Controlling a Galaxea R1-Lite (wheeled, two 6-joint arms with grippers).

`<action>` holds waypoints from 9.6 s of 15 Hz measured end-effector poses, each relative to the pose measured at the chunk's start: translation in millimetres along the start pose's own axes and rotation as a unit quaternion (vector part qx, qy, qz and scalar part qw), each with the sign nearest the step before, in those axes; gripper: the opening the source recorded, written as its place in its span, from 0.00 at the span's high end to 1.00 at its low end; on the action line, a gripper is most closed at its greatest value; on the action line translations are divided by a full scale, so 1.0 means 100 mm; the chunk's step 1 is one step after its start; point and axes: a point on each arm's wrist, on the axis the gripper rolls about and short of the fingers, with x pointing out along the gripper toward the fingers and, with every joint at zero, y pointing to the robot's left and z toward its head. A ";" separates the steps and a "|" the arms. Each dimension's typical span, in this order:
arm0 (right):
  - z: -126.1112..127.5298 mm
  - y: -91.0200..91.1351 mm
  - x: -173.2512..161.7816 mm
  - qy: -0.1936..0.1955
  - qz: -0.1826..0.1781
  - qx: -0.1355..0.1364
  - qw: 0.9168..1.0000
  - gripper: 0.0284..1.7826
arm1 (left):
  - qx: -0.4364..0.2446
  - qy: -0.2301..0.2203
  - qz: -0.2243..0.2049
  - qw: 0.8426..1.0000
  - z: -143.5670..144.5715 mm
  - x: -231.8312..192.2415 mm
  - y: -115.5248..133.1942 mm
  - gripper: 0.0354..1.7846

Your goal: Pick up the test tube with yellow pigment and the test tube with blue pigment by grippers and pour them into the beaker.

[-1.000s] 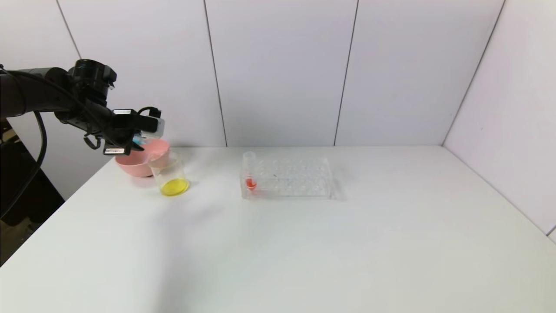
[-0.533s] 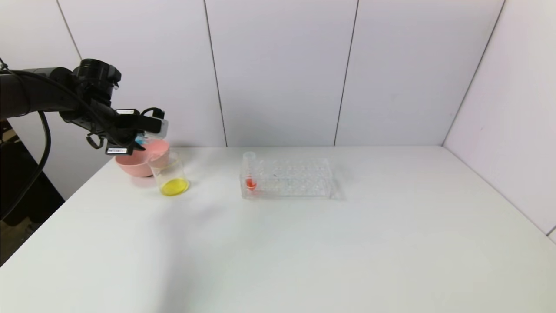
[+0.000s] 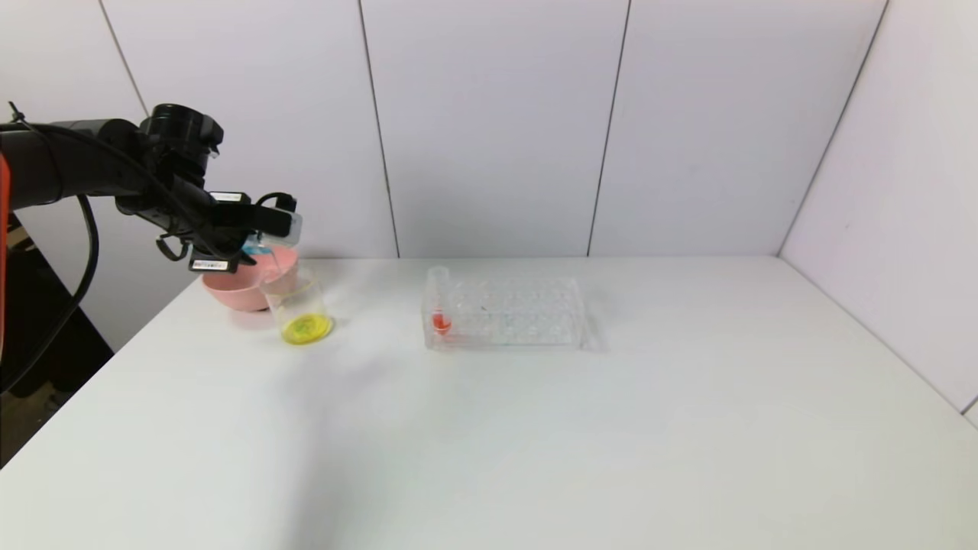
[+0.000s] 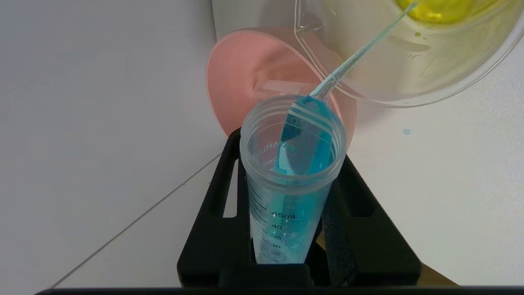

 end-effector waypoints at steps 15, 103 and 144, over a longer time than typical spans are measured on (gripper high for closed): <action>0.00 0.00 0.00 0.000 0.000 0.000 1.000 0.04 | 0.007 0.013 0.001 1.000 0.06 0.02 0.00 0.73; 0.00 0.00 0.00 0.000 0.000 0.000 1.000 0.04 | -0.520 -0.133 0.066 0.841 -0.38 -0.24 0.20 0.73; 0.00 0.00 0.00 0.000 0.000 0.000 1.000 0.04 | -0.589 -0.180 0.178 0.768 -0.15 -1.04 0.30 0.00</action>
